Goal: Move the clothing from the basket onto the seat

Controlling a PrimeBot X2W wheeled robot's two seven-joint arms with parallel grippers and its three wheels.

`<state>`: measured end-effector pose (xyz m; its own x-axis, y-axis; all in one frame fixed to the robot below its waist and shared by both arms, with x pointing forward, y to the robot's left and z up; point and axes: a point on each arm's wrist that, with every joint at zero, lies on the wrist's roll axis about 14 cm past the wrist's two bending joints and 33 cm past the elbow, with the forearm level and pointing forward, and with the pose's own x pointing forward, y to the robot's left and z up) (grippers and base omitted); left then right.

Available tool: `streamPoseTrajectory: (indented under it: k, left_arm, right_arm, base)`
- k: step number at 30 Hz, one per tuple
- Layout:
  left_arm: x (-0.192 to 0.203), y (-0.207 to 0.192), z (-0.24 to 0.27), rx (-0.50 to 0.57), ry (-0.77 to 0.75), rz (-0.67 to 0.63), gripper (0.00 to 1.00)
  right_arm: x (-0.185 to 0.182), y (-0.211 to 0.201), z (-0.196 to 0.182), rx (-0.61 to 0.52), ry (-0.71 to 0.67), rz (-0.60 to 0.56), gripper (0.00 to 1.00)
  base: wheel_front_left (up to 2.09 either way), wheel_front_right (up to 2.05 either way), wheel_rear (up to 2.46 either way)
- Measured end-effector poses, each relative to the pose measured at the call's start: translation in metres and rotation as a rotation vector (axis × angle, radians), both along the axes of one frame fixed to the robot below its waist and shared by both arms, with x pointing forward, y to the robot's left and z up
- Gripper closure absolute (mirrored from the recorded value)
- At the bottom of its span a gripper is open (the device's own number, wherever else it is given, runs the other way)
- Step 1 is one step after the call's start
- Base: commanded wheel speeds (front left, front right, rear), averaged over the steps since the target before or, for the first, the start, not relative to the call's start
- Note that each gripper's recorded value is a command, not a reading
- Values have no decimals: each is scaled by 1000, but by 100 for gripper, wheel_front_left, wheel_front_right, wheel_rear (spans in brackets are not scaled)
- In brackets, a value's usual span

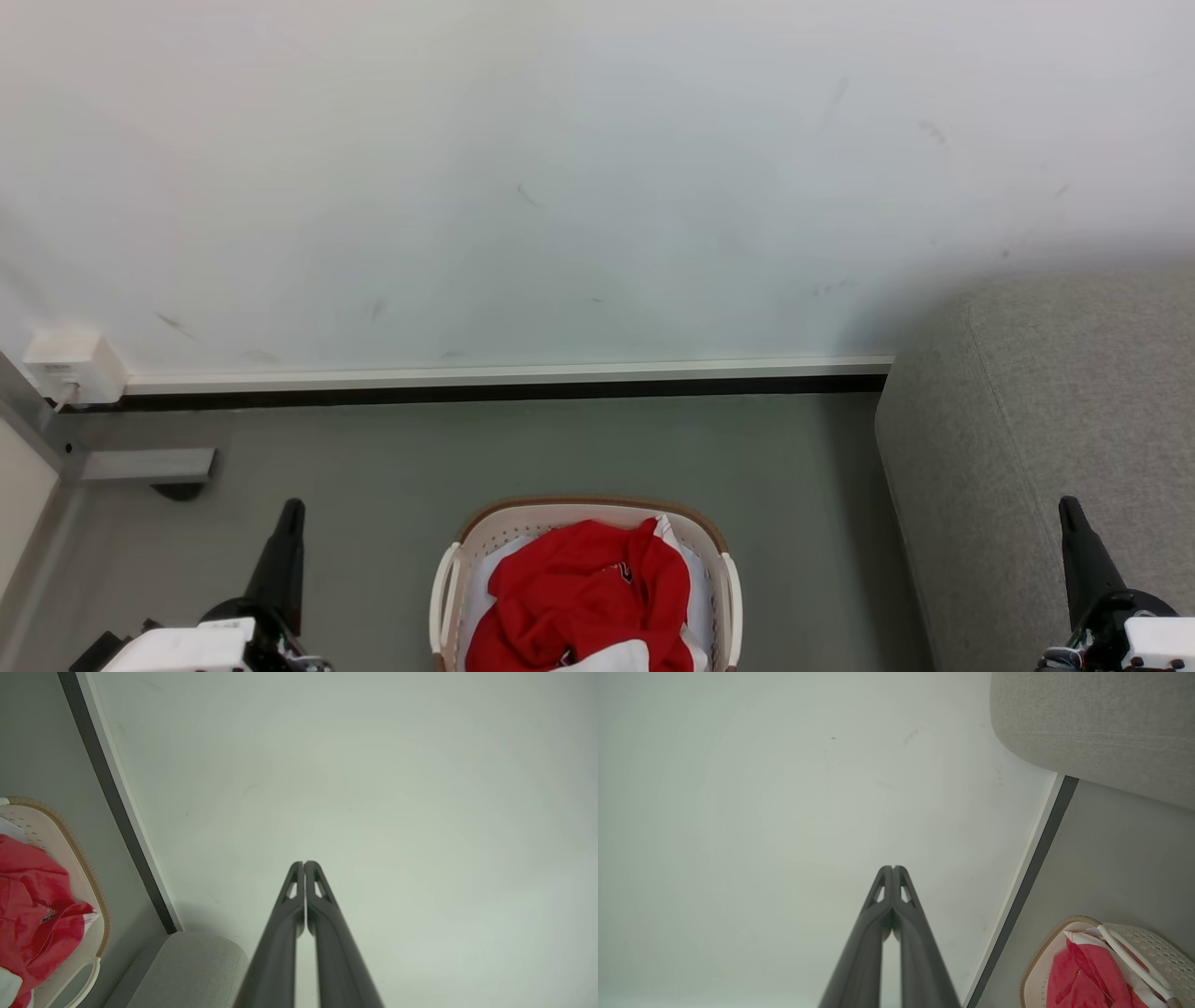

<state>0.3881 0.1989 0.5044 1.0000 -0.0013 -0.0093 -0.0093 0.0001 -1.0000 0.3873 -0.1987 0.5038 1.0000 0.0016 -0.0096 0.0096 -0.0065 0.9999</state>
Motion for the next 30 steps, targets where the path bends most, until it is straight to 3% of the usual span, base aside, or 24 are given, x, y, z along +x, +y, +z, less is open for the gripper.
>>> streamPoseTrajectory:
  k: [6, 7, 11, 19, 30]
  left_arm:
    - [-1, 0, -4, -2, 10, 1, 100]
    - [-4, -1, -9, -5, 27, 1, 0]
    - [-14, -4, -30, -17, 89, 3, 0]
    - [-15, -1, -32, 12, 96, 29, 0]
    - [-15, 10, -34, 182, 125, 67, 0]
  right_arm:
    - [-1, 1, -4, 3, 10, 0, 100]
    - [-3, 2, -9, 8, 26, 0, 0]
    - [-13, 6, -30, 21, 87, 3, 0]
    - [-13, 12, -32, -41, 97, 6, 0]
    - [-11, 17, -29, -237, 90, 15, 0]
  base:
    - [0, 0, 0]
    - [0, 0, 0]
    - [0, 0, 0]
    - [0, 0, 0]
    - [0, 0, 0]
